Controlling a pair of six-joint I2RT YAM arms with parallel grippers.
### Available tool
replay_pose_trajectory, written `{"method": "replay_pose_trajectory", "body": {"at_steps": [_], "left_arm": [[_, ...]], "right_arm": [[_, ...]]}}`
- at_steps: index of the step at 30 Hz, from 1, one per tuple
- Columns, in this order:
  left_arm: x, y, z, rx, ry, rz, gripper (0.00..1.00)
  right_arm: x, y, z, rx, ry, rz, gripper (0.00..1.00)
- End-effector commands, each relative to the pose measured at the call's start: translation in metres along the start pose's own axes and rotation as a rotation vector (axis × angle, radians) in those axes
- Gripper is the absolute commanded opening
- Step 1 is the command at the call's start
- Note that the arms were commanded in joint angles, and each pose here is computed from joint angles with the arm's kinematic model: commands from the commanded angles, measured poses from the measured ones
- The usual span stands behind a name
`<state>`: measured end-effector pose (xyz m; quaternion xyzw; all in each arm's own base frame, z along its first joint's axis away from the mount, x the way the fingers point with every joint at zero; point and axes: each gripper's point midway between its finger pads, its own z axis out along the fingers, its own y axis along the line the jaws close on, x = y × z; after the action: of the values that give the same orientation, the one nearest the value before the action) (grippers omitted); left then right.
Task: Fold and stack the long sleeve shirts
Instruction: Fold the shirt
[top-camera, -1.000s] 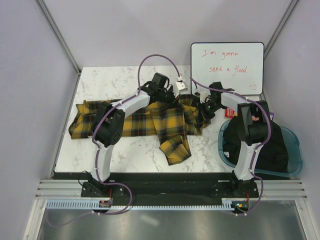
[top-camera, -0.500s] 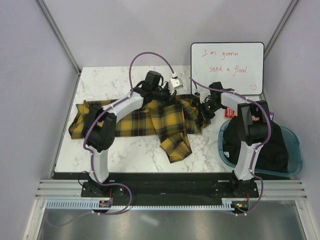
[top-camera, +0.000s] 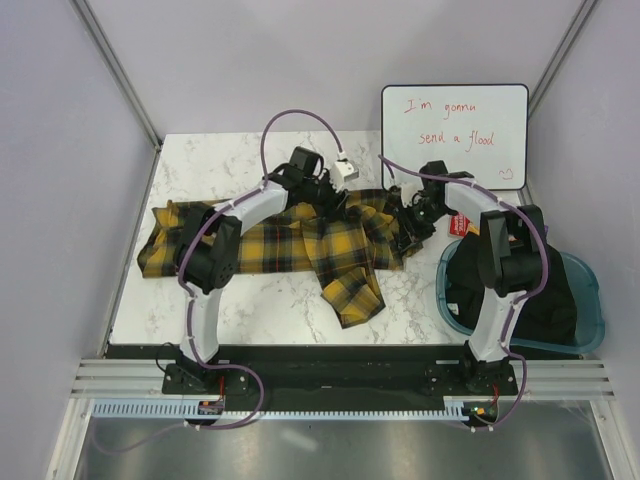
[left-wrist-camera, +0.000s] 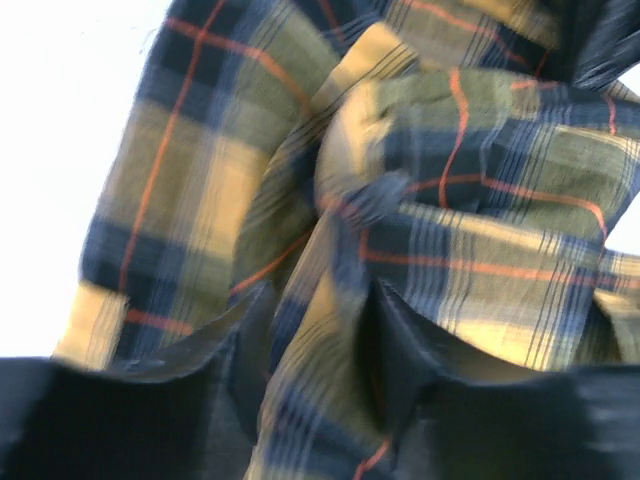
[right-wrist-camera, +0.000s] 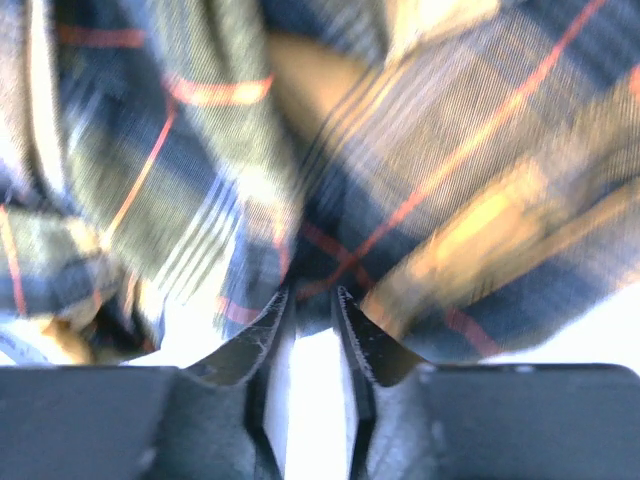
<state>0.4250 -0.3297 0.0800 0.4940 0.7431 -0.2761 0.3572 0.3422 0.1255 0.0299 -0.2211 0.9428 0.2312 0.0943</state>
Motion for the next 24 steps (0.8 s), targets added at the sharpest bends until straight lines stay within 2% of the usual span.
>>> {"method": "replay_pose_trajectory", "body": {"at_steps": [1, 2, 5, 6, 8, 9, 11, 12, 15, 19, 24], "left_arm": [[-0.032, 0.024, -0.067, -0.045, -0.052, -0.083, 0.66], [-0.038, 0.026, -0.086, -0.063, -0.062, -0.088, 0.68], [-0.002, 0.038, -0.140, -0.113, 0.008, -0.207, 0.69], [0.021, 0.047, -0.165, -0.147, 0.045, -0.273, 0.69], [0.064, 0.045, -0.190, -0.168, 0.118, -0.327, 0.69], [0.079, 0.053, -0.221, -0.229, 0.120, -0.365, 0.68], [0.127, 0.046, -0.247, -0.264, 0.197, -0.430, 0.67], [0.145, 0.052, -0.273, -0.330, 0.199, -0.465, 0.67], [0.202, 0.049, -0.300, -0.389, 0.277, -0.531, 0.67], [0.260, 0.056, -0.315, -0.431, 0.352, -0.623, 0.63], [0.314, 0.061, -0.327, -0.469, 0.444, -0.688, 0.58]], "right_arm": [[-0.010, 0.020, -0.051, 0.029, -0.050, -0.089, 0.30], [-0.009, 0.023, -0.060, 0.042, -0.061, -0.112, 0.31], [-0.009, 0.033, -0.070, 0.046, -0.088, -0.151, 0.33], [-0.009, 0.036, -0.069, 0.041, -0.089, -0.160, 0.33], [-0.011, 0.047, -0.061, 0.026, -0.081, -0.187, 0.31], [-0.012, 0.050, -0.057, 0.022, -0.079, -0.183, 0.30], [-0.019, 0.052, -0.046, 0.030, -0.083, -0.202, 0.30], [-0.021, 0.049, -0.043, 0.045, -0.084, -0.197, 0.30], [-0.024, 0.035, -0.023, 0.072, -0.057, -0.204, 0.27], [-0.016, 0.011, 0.004, 0.122, 0.007, -0.189, 0.24], [0.009, -0.005, 0.023, 0.164, 0.071, -0.176, 0.23]]}}
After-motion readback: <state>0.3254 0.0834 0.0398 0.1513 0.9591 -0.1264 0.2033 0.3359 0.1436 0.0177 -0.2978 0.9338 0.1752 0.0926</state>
